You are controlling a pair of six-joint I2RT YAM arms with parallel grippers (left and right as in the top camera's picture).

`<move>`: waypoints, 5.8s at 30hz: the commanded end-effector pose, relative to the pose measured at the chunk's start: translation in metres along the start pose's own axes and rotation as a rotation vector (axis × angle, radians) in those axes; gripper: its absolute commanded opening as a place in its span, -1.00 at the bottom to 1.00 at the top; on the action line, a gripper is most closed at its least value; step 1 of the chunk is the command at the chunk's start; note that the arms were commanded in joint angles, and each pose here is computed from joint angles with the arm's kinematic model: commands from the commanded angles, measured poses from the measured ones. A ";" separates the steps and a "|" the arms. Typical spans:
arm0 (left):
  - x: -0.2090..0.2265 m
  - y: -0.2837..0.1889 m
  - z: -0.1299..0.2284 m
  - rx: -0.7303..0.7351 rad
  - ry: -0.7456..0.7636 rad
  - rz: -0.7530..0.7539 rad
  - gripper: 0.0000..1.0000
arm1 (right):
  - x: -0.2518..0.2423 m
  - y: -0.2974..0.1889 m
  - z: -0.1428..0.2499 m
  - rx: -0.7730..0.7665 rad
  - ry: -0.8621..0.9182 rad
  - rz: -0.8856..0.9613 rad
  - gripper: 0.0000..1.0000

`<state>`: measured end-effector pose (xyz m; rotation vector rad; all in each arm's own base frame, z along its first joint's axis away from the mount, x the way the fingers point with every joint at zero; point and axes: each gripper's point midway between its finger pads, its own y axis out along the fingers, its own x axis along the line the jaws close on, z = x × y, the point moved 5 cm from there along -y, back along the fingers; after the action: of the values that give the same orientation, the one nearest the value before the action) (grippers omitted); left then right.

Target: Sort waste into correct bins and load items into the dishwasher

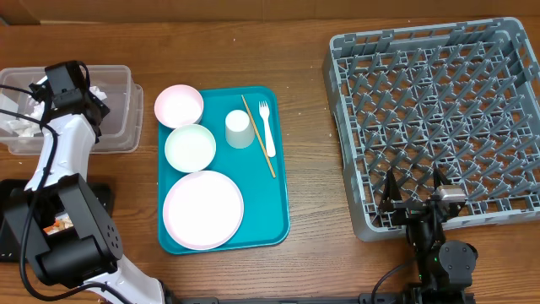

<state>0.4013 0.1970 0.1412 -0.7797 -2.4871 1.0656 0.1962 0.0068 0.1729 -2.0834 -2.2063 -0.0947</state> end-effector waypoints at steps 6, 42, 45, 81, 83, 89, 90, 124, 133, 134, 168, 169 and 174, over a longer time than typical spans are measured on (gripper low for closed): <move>-0.013 -0.061 -0.049 -0.151 -0.020 0.090 1.00 | 0.000 0.000 0.002 -0.005 -0.004 0.003 1.00; -0.024 -0.266 0.055 0.444 0.184 0.955 1.00 | 0.000 0.000 0.002 -0.005 -0.004 0.003 1.00; -0.024 -0.273 0.075 0.511 0.241 0.923 1.00 | 0.000 0.000 0.002 -0.005 -0.004 0.003 1.00; 0.086 -0.194 0.035 0.446 -0.432 0.206 0.99 | 0.044 -0.014 -0.047 -0.224 0.081 -0.360 1.00; 0.086 -0.192 0.033 0.489 -0.482 0.267 1.00 | 0.066 -0.029 -0.061 -0.265 0.137 -0.566 1.00; 0.110 -0.168 0.027 0.513 -0.572 0.217 1.00 | 0.086 -0.045 -0.062 -0.199 0.225 -0.774 1.00; 0.114 -0.165 0.026 0.514 -0.581 0.198 1.00 | 0.086 -0.046 -0.064 -0.205 0.236 -0.780 1.00; 0.125 -0.141 0.032 0.559 -0.592 0.101 0.99 | 0.172 0.105 -0.224 0.184 0.094 -0.927 1.00; 0.125 -0.141 0.032 0.559 -0.592 0.101 1.00 | 0.256 0.176 -0.087 0.480 -0.139 -0.656 1.00; 0.125 -0.141 0.032 0.559 -0.592 0.101 1.00 | 0.261 0.178 -0.078 0.494 -0.143 -0.663 1.00; 0.125 -0.141 0.032 0.559 -0.592 0.101 1.00 | 0.306 0.228 0.083 0.581 -0.226 -0.576 1.00; 0.125 -0.141 0.032 0.559 -0.592 0.101 1.00 | 0.307 0.228 0.084 0.579 -0.227 -0.576 1.00; 0.125 -0.141 0.032 0.559 -0.592 0.101 1.00 | 0.305 0.226 0.089 0.601 -0.231 -0.578 1.00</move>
<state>0.2355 0.1703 0.2330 -0.4567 -2.3610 2.1714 0.3985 0.3294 0.1109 -1.1537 -2.4655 0.7114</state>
